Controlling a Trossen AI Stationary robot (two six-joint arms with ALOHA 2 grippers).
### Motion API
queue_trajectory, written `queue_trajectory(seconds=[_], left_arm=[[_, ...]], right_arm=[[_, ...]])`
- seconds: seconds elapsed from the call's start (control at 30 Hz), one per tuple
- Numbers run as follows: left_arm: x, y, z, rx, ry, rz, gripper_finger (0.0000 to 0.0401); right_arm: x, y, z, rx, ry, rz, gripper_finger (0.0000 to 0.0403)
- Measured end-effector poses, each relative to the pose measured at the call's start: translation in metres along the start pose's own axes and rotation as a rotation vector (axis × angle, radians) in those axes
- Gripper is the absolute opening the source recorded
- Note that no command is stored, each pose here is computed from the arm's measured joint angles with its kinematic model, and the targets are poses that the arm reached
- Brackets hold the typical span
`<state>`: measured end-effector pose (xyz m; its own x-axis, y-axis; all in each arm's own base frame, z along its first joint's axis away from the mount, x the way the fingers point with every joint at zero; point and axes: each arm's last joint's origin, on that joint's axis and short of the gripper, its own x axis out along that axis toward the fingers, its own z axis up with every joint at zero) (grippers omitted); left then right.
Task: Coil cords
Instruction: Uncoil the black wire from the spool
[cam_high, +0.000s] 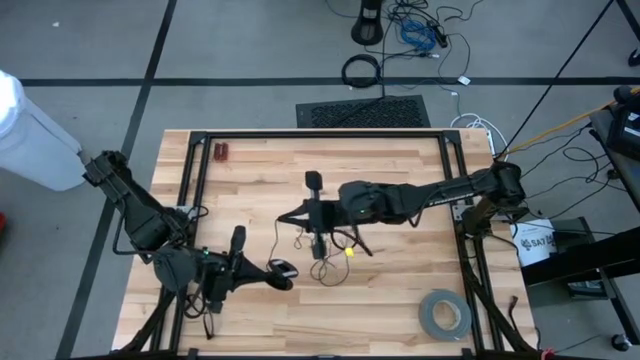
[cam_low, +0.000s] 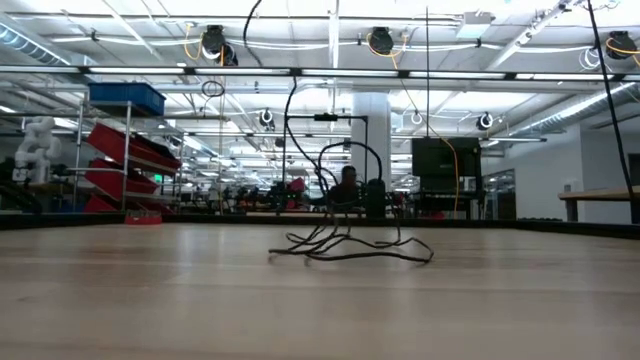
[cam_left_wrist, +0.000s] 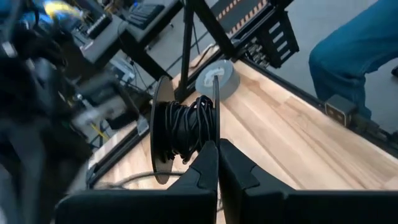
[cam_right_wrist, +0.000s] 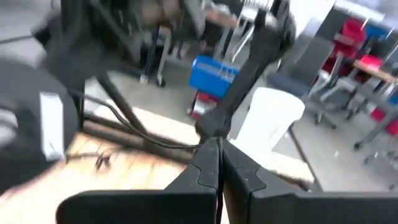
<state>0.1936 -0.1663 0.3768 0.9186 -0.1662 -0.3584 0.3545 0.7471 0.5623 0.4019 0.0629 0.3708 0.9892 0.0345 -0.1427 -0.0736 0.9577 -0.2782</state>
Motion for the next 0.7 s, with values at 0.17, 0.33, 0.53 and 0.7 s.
queue_trajectory(seconds=[0.17, 0.33, 0.53, 0.7], left_arm=[[-0.001, -0.002, 0.004, 0.014, -0.03, -0.002, 0.0], [-0.004, -0.005, 0.005, 0.038, -0.032, 0.003, 0.0], [-0.007, -0.006, 0.005, 0.044, 0.018, 0.119, 0.0], [-0.009, -0.008, 0.006, 0.05, 0.036, 0.162, 0.0]], right_arm=[[0.002, 0.004, -0.016, 0.053, 0.142, 0.028, 0.0], [-0.002, 0.01, -0.028, 0.106, 0.294, 0.023, 0.0], [-0.01, 0.028, -0.038, 0.138, 0.447, 0.027, 0.0], [-0.017, 0.045, -0.04, 0.149, 0.508, 0.008, 0.0]])
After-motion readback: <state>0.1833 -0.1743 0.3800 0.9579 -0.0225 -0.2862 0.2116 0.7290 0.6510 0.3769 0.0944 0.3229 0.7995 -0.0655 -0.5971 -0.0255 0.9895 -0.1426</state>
